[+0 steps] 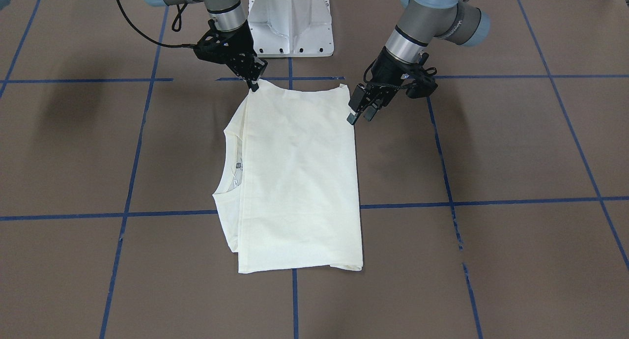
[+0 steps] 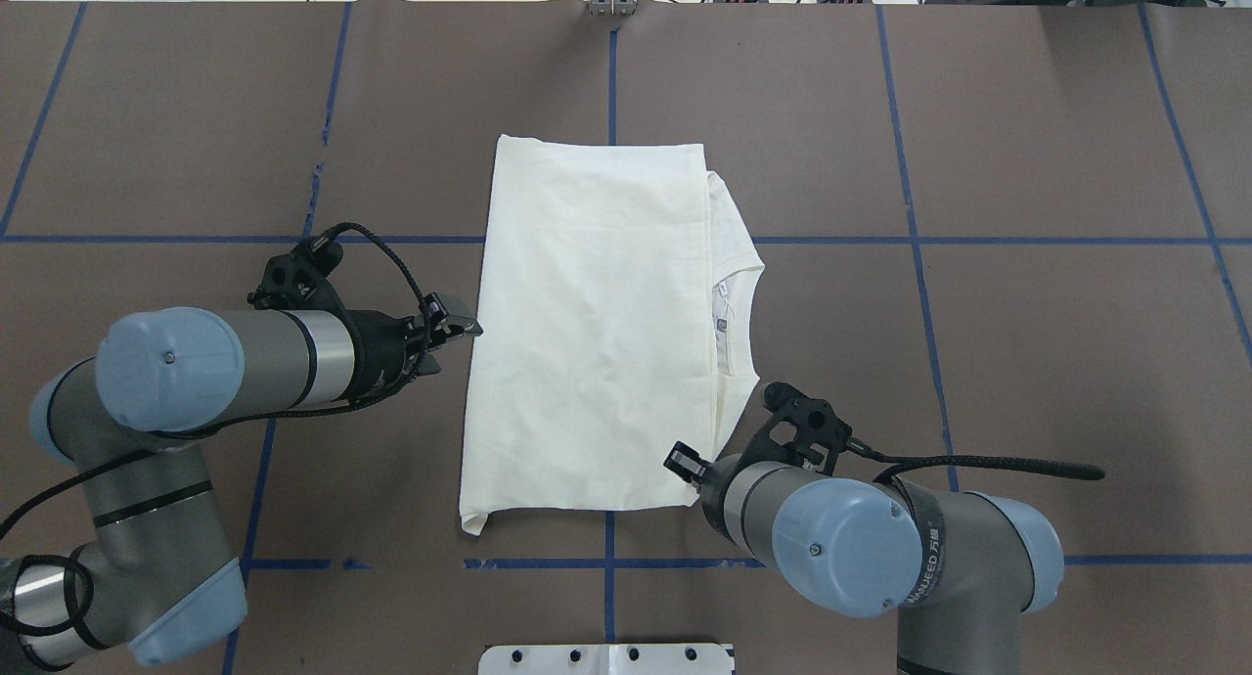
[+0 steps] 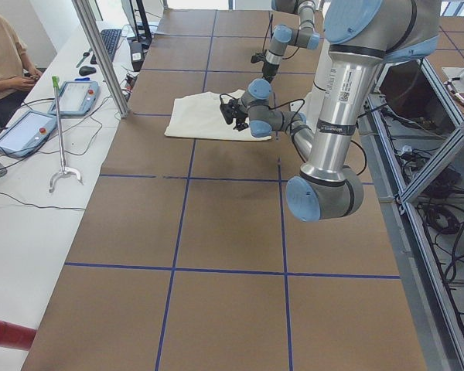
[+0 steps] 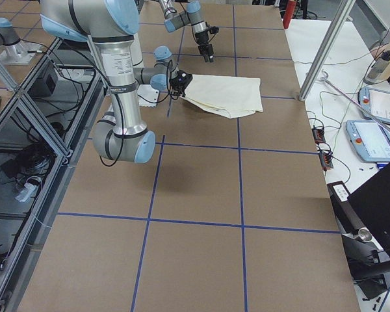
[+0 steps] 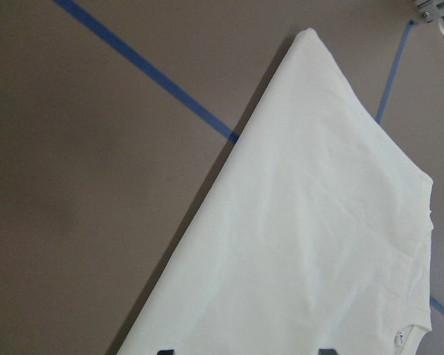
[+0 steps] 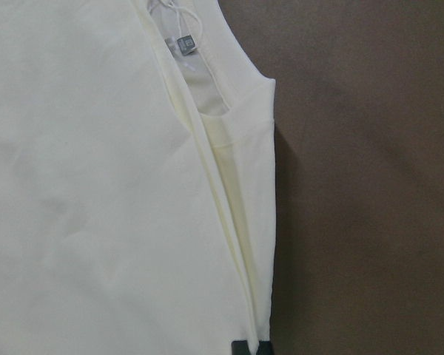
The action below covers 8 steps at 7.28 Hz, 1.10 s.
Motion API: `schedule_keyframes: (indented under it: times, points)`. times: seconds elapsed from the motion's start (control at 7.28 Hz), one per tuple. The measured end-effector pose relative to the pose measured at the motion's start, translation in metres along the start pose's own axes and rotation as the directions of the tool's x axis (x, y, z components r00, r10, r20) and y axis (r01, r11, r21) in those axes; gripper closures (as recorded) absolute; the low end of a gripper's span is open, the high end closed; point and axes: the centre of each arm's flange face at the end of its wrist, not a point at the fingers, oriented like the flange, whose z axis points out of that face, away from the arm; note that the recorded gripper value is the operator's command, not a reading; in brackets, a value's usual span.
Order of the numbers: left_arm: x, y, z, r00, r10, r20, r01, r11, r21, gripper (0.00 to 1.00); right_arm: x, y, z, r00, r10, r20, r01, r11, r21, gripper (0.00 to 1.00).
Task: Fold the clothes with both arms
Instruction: 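Move the left gripper to the shirt's near corner beside the right gripper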
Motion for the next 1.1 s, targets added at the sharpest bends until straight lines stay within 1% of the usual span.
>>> schedule_keyframes:
  times: [0.14, 0.41, 0.55, 0.96, 1.1]
  points:
    - [-0.007, 0.015, 0.005, 0.999, -0.021, 0.040, 0.021, 1.000, -0.015, 0.32, -0.001, 0.000, -0.002, 1.000, 0.001, 0.004, -0.001, 1.000, -0.001, 1.00]
    - [-0.023, 0.048, 0.017, 0.992, -0.054, 0.113, 0.059, 0.997, -0.040, 0.39, -0.001, -0.001, -0.002, 1.000, 0.001, 0.004, -0.001, 1.000, -0.001, 1.00]
    - [-0.029, 0.060, 0.021, 0.989, -0.056, 0.136, 0.063, 0.997, -0.051, 0.40, -0.001, -0.001, -0.002, 1.000, 0.001, 0.004, -0.001, 1.000, -0.001, 1.00]
    - [-0.041, 0.087, 0.028, 0.984, -0.044, 0.173, 0.060, 0.995, -0.085, 0.39, -0.001, 0.000, -0.002, 1.000, 0.001, 0.004, -0.001, 1.000, -0.001, 1.00]
    - [-0.047, 0.096, 0.032, 0.980, -0.044, 0.196, 0.063, 0.994, -0.090, 0.39, -0.001, 0.000, -0.002, 1.000, 0.001, 0.005, -0.001, 1.000, -0.001, 1.00]
